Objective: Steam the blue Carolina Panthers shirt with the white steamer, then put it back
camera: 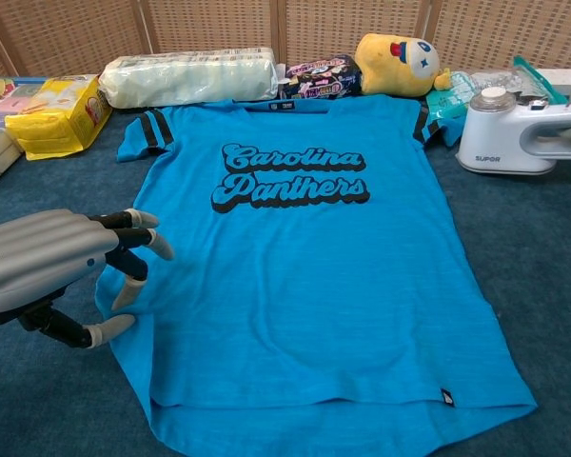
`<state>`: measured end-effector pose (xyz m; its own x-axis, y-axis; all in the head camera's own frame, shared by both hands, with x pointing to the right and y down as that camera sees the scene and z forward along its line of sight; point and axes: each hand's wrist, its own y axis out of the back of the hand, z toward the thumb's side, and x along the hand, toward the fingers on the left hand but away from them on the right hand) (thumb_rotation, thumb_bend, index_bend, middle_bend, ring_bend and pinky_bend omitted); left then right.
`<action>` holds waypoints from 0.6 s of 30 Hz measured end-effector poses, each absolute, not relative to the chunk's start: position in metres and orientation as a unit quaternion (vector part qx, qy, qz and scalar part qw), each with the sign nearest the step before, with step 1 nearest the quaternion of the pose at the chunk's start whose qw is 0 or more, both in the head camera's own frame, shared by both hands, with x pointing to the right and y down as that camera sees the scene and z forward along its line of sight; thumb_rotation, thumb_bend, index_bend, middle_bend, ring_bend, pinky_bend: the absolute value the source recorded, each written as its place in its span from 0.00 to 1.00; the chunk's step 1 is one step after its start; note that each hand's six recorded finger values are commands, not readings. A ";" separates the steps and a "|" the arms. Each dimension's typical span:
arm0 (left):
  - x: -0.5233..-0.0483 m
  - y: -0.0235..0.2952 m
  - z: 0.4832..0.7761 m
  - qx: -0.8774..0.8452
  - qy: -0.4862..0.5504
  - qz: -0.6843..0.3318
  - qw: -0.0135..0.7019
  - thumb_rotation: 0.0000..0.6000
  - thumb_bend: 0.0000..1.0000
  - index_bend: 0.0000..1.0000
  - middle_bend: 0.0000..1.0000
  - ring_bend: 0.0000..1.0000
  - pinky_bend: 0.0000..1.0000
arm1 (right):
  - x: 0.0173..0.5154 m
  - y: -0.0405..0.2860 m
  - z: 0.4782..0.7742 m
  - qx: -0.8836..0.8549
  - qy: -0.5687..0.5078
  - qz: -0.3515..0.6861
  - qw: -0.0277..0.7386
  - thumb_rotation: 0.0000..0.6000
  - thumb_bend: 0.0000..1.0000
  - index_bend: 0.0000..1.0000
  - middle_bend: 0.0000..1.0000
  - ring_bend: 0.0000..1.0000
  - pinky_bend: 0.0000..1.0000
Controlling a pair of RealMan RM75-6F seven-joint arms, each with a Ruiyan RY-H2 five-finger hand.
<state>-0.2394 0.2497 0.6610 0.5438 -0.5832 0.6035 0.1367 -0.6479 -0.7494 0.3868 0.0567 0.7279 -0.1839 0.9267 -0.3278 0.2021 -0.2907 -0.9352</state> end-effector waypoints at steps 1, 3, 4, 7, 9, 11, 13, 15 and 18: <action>-0.239 0.250 0.661 -0.785 0.142 -0.456 0.395 0.86 0.44 0.63 0.21 0.07 0.20 | 0.387 0.057 0.726 -0.559 -0.510 0.575 0.311 1.00 0.35 0.69 0.70 0.71 0.68; -0.239 0.249 0.661 -0.785 0.142 -0.455 0.396 0.85 0.44 0.63 0.21 0.07 0.20 | 0.387 0.058 0.723 -0.563 -0.516 0.569 0.306 1.00 0.35 0.69 0.70 0.71 0.68; -0.238 0.249 0.661 -0.785 0.142 -0.455 0.396 0.86 0.44 0.63 0.21 0.07 0.20 | 0.386 0.058 0.721 -0.566 -0.520 0.564 0.303 1.00 0.35 0.69 0.70 0.71 0.68; -0.238 0.249 0.661 -0.784 0.142 -0.455 0.396 0.86 0.44 0.63 0.21 0.07 0.20 | 0.384 0.060 0.716 -0.573 -0.529 0.554 0.292 1.00 0.35 0.69 0.70 0.71 0.68; -0.237 0.250 0.661 -0.785 0.141 -0.455 0.397 0.86 0.44 0.63 0.21 0.07 0.20 | 0.384 0.061 0.712 -0.577 -0.531 0.549 0.288 1.00 0.35 0.69 0.69 0.71 0.68; -0.237 0.250 0.661 -0.785 0.141 -0.454 0.397 0.85 0.44 0.63 0.21 0.07 0.20 | 0.388 0.060 0.707 -0.575 -0.529 0.552 0.291 1.00 0.35 0.69 0.69 0.71 0.68; -0.237 0.250 0.660 -0.785 0.142 -0.454 0.397 0.85 0.44 0.63 0.21 0.07 0.20 | 0.394 0.062 0.703 -0.568 -0.524 0.561 0.296 1.00 0.35 0.69 0.69 0.71 0.68; -0.237 0.250 0.661 -0.785 0.142 -0.455 0.396 0.86 0.44 0.63 0.21 0.07 0.20 | 0.401 0.065 0.702 -0.561 -0.520 0.571 0.296 1.00 0.35 0.69 0.69 0.71 0.68; -0.237 0.251 0.662 -0.785 0.140 -0.456 0.395 0.86 0.44 0.63 0.21 0.07 0.20 | 0.405 0.071 0.704 -0.560 -0.513 0.580 0.294 1.00 0.35 0.69 0.69 0.71 0.67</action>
<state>-0.2372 0.2506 0.6619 0.5452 -0.5801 0.6052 0.1412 -0.6481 -0.7484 0.4050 0.0712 0.7038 -0.1988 0.9165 -0.3471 0.2340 -0.2996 -0.9249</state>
